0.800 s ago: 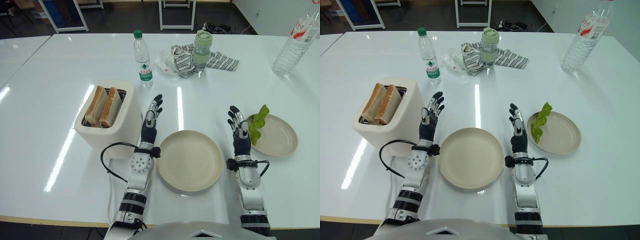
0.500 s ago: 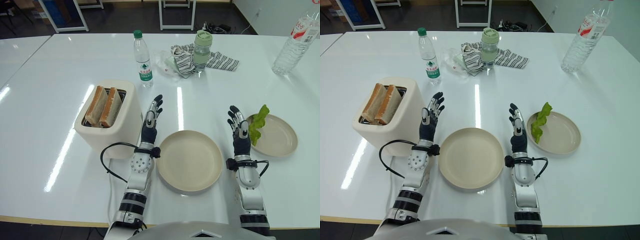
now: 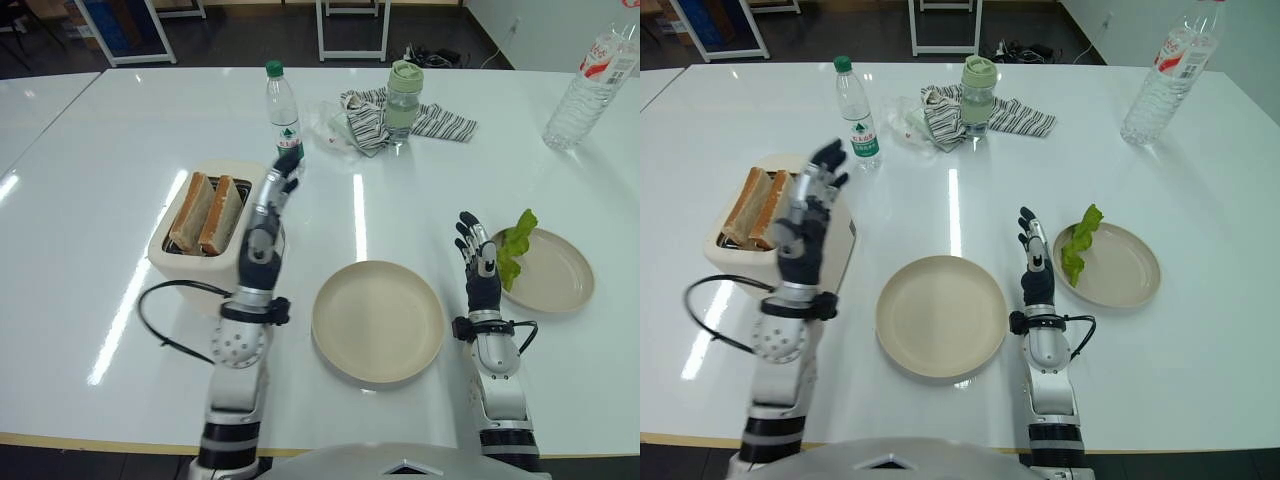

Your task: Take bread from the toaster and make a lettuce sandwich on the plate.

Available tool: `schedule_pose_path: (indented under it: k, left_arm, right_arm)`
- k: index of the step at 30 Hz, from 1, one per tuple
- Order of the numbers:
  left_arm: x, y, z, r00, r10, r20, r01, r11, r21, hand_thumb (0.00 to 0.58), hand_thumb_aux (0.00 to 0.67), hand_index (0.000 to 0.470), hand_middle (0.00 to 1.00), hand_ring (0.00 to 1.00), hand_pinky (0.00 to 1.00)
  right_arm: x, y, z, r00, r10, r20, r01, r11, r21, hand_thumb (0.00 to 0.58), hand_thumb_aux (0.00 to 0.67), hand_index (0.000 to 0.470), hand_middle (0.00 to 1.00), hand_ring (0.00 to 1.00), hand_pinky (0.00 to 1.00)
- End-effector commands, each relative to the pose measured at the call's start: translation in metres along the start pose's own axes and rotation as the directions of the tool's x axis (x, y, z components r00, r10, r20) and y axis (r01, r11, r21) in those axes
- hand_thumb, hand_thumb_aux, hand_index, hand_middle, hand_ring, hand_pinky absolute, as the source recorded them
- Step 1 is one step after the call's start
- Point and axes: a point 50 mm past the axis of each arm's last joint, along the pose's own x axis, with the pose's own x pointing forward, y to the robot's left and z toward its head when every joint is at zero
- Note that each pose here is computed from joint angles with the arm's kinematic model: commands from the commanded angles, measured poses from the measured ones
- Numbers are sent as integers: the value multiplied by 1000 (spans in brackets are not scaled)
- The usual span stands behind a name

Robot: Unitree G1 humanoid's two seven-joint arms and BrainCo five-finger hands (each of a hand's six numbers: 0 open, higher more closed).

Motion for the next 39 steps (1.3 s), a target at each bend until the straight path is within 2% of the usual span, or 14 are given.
schedule_pose_path:
  k: [1, 3, 6, 8, 10, 12, 20, 23, 27, 29, 33, 35, 36, 39]
  left_arm:
    - [-3, 52, 52, 994, -58, 98, 44, 990, 137, 0, 0, 0, 0, 0, 0]
    - [0, 83, 55, 997, 1, 72, -20, 963, 269, 0, 0, 0, 0, 0, 0]
    - [0, 125, 48, 991, 130, -16, -96, 810, 579, 0, 0, 0, 0, 0, 0]
    - [-4, 143, 33, 973, 213, -90, -62, 616, 785, 0, 0, 0, 0, 0, 0]
    - [-10, 153, 18, 955, 265, -132, 36, 340, 940, 0, 0, 0, 0, 0, 0]
    - [-17, 158, 4, 937, 305, -170, 99, 235, 967, 0, 0, 0, 0, 0, 0]
    - [-38, 151, -32, 855, 368, -366, 286, 255, 924, 0, 0, 0, 0, 0, 0]
    - [-43, 147, -38, 833, 365, -416, 329, 279, 902, 66, 39, 28, 0, 0, 0]
    - [-50, 145, -46, 806, 370, -462, 365, 303, 880, 116, 71, 50, 0, 0, 0]
    - [-50, 143, -47, 805, 370, -463, 366, 303, 880, 212, 137, 96, 0, 0, 0]
    - [-47, 140, -49, 811, 365, -457, 367, 292, 883, 355, 252, 177, 0, 0, 0]
    - [-46, 139, -50, 816, 362, -451, 367, 278, 888, 400, 297, 208, 0, 0, 0]
    - [-45, 138, -51, 819, 361, -447, 368, 267, 891, 447, 349, 245, 0, 0, 0]
    - [-44, 135, -51, 832, 353, -428, 357, 249, 900, 496, 415, 291, 0, 0, 0]
  right_arm:
    - [-2, 1, -6, 999, -24, -30, 25, 1000, 20, 0, 0, 0, 0, 0, 0]
    - [-2, 3, -6, 999, -25, -30, 26, 999, 23, 0, 0, 0, 0, 0, 0]
    - [-1, 2, -6, 999, -27, -28, 27, 999, 22, 0, 0, 0, 0, 0, 0]
    - [-1, -1, -5, 999, -34, -27, 34, 999, 18, 0, 0, 0, 0, 0, 0]
    - [-1, -2, -6, 999, -38, -27, 39, 999, 16, 0, 0, 0, 0, 0, 0]
    - [-2, -2, -6, 999, -38, -28, 38, 999, 15, 0, 0, 0, 0, 0, 0]
    - [-3, -1, -6, 999, -33, -35, 34, 999, 14, 0, 0, 0, 0, 0, 0]
    - [-4, -2, -6, 999, -34, -37, 35, 999, 13, 0, 0, 0, 0, 0, 0]
    - [-4, -3, -6, 999, -35, -41, 36, 999, 7, 0, 0, 0, 0, 0, 0]
    - [-4, -3, -5, 999, -34, -42, 34, 999, 6, 0, 0, 0, 0, 0, 0]
    - [-5, -4, -6, 998, -39, -47, 39, 999, 5, 0, 0, 0, 0, 0, 0]
    - [-5, -4, -6, 998, -39, -49, 39, 999, 5, 0, 0, 0, 0, 0, 0]
    - [-5, -4, -6, 998, -39, -49, 39, 999, 5, 0, 0, 0, 0, 0, 0]
    - [-5, -4, -6, 998, -39, -51, 39, 999, 5, 0, 0, 0, 0, 0, 0]
